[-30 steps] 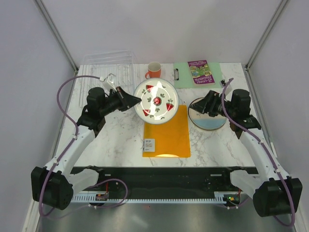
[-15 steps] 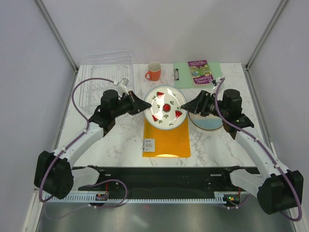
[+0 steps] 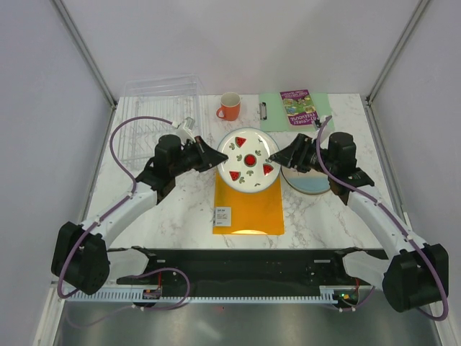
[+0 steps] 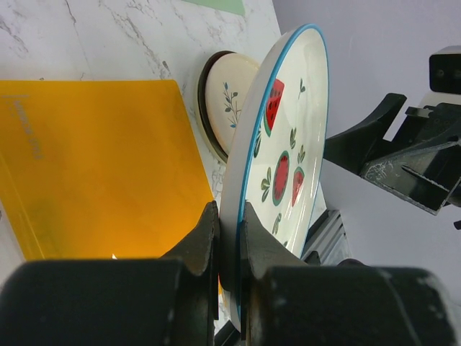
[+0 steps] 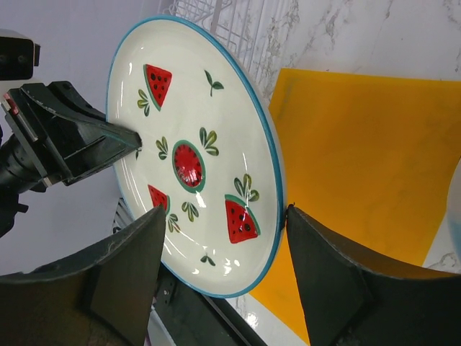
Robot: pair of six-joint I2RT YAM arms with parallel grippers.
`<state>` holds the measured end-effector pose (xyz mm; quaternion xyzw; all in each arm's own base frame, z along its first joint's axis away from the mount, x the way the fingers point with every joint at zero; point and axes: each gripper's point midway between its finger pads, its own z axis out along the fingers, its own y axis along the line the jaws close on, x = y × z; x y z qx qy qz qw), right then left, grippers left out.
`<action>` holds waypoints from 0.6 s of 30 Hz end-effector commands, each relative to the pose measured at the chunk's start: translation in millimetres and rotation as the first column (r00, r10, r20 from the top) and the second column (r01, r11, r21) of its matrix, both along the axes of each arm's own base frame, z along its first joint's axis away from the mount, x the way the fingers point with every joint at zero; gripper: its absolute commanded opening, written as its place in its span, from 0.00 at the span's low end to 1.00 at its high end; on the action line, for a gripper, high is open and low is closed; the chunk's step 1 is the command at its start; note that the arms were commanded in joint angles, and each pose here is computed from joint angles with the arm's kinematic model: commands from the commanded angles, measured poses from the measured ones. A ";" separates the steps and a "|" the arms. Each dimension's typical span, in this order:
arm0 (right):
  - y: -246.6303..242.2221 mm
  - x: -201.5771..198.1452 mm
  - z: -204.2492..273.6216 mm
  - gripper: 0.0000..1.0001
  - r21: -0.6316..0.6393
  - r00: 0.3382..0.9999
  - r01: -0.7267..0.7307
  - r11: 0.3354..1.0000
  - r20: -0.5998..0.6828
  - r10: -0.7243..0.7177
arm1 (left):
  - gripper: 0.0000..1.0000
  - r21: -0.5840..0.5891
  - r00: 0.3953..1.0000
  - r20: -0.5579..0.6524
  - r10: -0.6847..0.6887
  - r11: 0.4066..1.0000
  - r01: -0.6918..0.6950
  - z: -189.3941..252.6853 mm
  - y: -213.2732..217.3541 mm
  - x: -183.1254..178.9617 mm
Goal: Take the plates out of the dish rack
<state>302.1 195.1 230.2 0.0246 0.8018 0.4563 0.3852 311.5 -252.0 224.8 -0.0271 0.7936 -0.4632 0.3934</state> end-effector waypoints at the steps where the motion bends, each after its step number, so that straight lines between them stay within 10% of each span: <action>1: 9.2 1.8 6.8 0.74 0.013 0.998 -0.035 0.999 0.044 0.034 | 0.02 -0.168 0.982 0.185 -0.042 0.983 0.074 83.2 -14.2 -9.6; 8: 8.9 3.5 2.0 0.70 -0.003 0.998 -0.038 0.999 0.042 0.038 | 0.02 -0.152 0.983 0.184 -0.024 0.987 0.053 79.8 -8.9 -12.9; 14: 16.9 -1.4 2.5 0.07 0.037 0.995 -0.095 0.995 0.047 0.093 | 0.02 -0.163 0.976 0.198 -0.091 0.979 0.124 80.8 -17.1 -19.6; 18: 18.5 0.1 8.2 0.00 0.060 0.993 -0.099 0.993 0.074 0.095 | 0.15 -0.162 0.965 0.210 -0.156 0.968 0.192 78.8 -26.0 -22.6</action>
